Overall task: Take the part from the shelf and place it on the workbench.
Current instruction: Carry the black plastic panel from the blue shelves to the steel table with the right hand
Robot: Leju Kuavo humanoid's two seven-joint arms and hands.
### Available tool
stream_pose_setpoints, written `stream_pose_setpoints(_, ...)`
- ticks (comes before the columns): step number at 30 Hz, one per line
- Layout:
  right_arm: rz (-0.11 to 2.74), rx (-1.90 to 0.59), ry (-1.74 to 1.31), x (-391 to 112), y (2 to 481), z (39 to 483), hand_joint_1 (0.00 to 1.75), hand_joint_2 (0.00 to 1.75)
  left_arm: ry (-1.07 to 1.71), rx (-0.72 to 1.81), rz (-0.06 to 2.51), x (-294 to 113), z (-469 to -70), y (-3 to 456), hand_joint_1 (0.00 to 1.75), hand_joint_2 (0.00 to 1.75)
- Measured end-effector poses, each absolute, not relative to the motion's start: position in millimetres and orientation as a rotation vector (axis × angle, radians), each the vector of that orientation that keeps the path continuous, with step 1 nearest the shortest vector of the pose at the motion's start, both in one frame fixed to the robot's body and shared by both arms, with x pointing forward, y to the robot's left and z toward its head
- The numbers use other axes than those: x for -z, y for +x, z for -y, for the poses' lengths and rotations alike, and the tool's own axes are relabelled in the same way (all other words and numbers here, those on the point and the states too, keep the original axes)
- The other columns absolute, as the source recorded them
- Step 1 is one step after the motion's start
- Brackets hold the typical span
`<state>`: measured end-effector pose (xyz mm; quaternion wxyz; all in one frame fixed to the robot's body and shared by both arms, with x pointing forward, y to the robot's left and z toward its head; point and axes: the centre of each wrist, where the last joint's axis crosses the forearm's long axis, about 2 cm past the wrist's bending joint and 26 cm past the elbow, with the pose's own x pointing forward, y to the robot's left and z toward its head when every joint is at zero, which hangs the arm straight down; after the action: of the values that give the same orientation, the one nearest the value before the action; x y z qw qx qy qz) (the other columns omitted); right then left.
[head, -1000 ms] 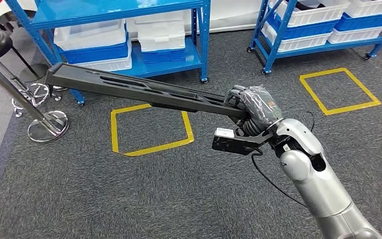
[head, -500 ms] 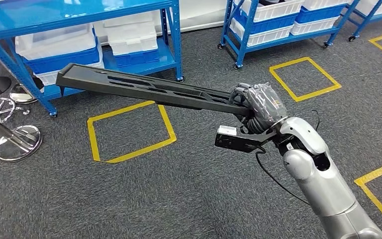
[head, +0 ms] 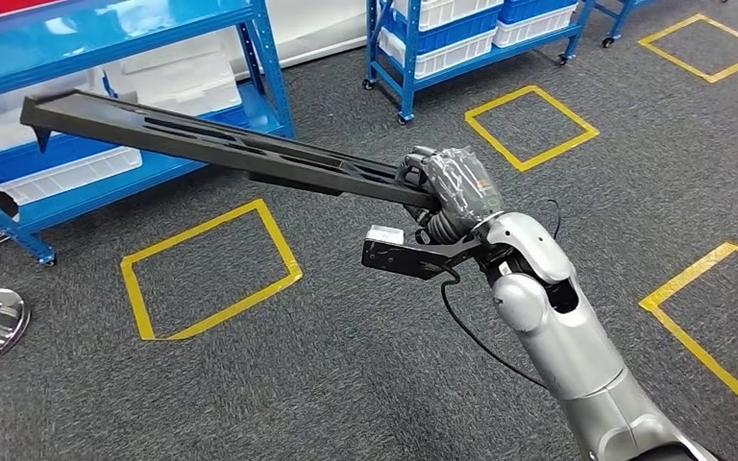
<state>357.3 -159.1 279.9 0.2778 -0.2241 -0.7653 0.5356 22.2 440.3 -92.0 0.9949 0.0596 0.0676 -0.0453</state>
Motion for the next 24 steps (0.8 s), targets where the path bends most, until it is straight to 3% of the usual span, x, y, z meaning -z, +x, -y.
stream_pose_setpoints(10,2.066,-1.440,-0.577,-279.2,357.5,159.5,1.75,1.75,0.137,0.121,-0.143,85.3,-463.7,15.7,0.00,1.75)
stream_pose_setpoints(24,2.033,-1.458,-0.661,-278.1,348.6,142.4,1.75,1.75,0.145,0.194,-0.203,92.8,-439.1,21.7,0.00,1.75)
